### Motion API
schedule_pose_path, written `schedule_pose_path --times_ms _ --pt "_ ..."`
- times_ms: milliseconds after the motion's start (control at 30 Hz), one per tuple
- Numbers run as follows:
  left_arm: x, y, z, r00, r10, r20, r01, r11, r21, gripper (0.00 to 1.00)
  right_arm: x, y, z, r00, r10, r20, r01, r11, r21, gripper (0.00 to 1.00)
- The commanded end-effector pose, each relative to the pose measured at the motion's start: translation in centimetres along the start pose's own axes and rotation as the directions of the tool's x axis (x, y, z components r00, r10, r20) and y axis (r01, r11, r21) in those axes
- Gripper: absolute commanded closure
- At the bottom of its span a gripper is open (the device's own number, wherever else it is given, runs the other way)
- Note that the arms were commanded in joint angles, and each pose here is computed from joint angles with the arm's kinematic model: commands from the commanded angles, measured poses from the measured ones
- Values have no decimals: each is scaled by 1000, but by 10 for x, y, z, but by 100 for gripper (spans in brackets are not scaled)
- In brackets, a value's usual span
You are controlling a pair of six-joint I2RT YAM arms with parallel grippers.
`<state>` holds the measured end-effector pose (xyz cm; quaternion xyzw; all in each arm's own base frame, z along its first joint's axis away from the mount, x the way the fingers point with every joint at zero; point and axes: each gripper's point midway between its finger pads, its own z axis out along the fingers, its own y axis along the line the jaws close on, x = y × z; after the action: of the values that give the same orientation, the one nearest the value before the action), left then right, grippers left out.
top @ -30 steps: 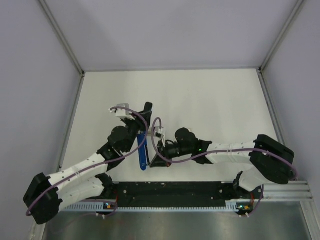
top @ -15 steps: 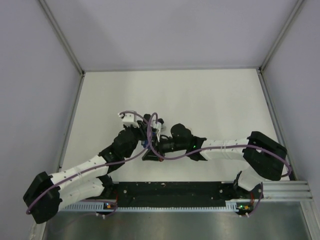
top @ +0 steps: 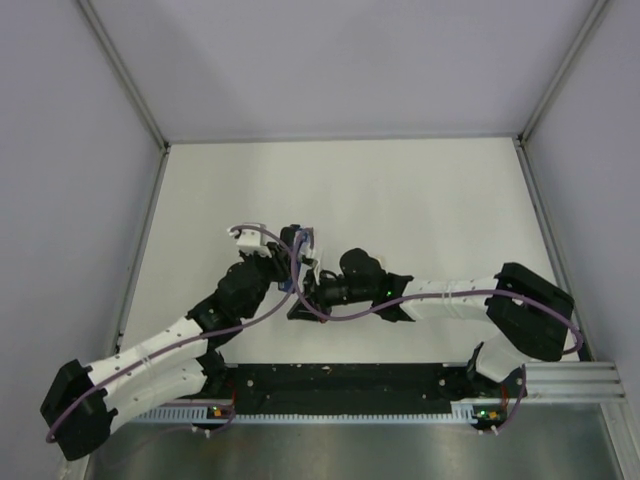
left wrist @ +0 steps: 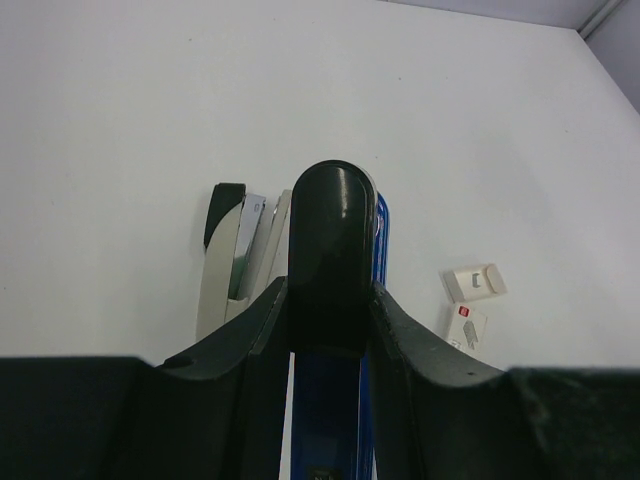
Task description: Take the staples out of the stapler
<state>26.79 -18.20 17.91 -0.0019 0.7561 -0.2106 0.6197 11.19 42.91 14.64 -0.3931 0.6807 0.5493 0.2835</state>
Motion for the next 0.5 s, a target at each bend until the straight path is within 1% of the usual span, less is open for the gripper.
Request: schedule_pose_path --times_ms 0,100,133,200,233,267,367,467 --pt "-39 -22 -8 996 -33 88 24 995 93 100 -37 1 -14 991 -115 68 108 990 93 100" --pt "-39 -32 -14 998 -10 65 0 988 152 100 -48 -9 -31 984 -173 50 159 964 212 100" --pt "-40 -35 -16 998 -1 61 -10 985 173 100 -53 -10 -37 980 -193 46 177 954 240 97" --pt "-42 -46 -22 998 13 57 -27 970 243 100 -60 -7 -53 972 -232 30 214 935 284 86" --pt "-43 -53 -26 998 20 56 -35 958 286 100 -64 -6 -61 967 -252 25 233 924 302 82" --pt "-42 -60 -30 998 27 48 -41 945 324 100 -62 -7 -69 966 -260 2 246 915 320 80" --pt "-46 -78 -43 998 41 48 -58 899 435 100 -72 -2 -95 953 -303 -12 285 880 380 74" --pt "-47 -99 -60 997 66 45 -80 824 561 100 -81 6 -120 939 -344 -12 318 851 418 70"
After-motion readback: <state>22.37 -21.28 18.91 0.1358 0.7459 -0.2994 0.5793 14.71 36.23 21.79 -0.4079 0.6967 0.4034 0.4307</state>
